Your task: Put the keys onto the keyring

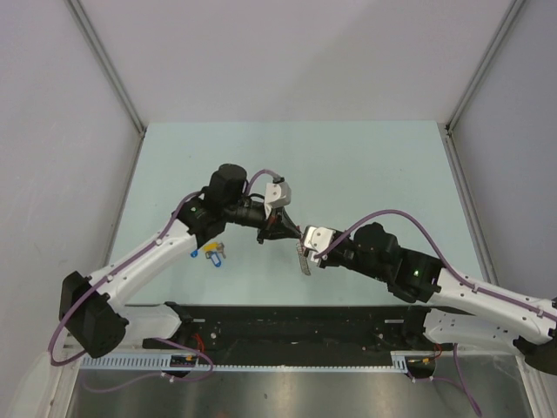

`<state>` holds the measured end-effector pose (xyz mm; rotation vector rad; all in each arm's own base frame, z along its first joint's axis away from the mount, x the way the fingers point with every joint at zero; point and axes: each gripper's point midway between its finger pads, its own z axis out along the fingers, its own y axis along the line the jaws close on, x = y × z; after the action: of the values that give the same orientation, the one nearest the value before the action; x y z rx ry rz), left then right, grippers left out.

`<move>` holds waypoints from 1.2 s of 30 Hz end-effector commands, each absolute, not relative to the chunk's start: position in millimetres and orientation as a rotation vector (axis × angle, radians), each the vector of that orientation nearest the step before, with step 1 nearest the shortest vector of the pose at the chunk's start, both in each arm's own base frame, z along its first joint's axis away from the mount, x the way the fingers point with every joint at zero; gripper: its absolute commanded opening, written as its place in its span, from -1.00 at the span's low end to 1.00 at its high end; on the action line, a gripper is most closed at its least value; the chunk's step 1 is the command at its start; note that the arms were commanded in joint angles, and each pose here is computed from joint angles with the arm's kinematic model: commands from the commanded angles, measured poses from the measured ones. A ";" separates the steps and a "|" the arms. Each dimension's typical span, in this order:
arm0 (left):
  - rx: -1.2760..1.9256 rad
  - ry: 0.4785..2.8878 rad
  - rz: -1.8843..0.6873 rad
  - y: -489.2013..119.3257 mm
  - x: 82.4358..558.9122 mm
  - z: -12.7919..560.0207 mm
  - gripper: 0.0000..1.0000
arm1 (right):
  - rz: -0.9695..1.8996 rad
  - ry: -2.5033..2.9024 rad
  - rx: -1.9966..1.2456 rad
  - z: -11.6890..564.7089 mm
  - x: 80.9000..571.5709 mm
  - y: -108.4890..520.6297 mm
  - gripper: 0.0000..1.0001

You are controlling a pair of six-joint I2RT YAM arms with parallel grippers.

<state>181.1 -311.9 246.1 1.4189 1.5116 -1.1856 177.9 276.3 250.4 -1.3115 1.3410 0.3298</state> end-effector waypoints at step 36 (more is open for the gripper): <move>1.037 1.385 -1.094 -300.6 208.0 299.4 -0.42 | 0.362 1.228 -1.125 281.5 180.7 286.6 -1.00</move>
<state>201.0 -306.9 263.5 1.0410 1.4823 -1.1952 183.4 290.4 255.8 -1.1674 1.2945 0.3358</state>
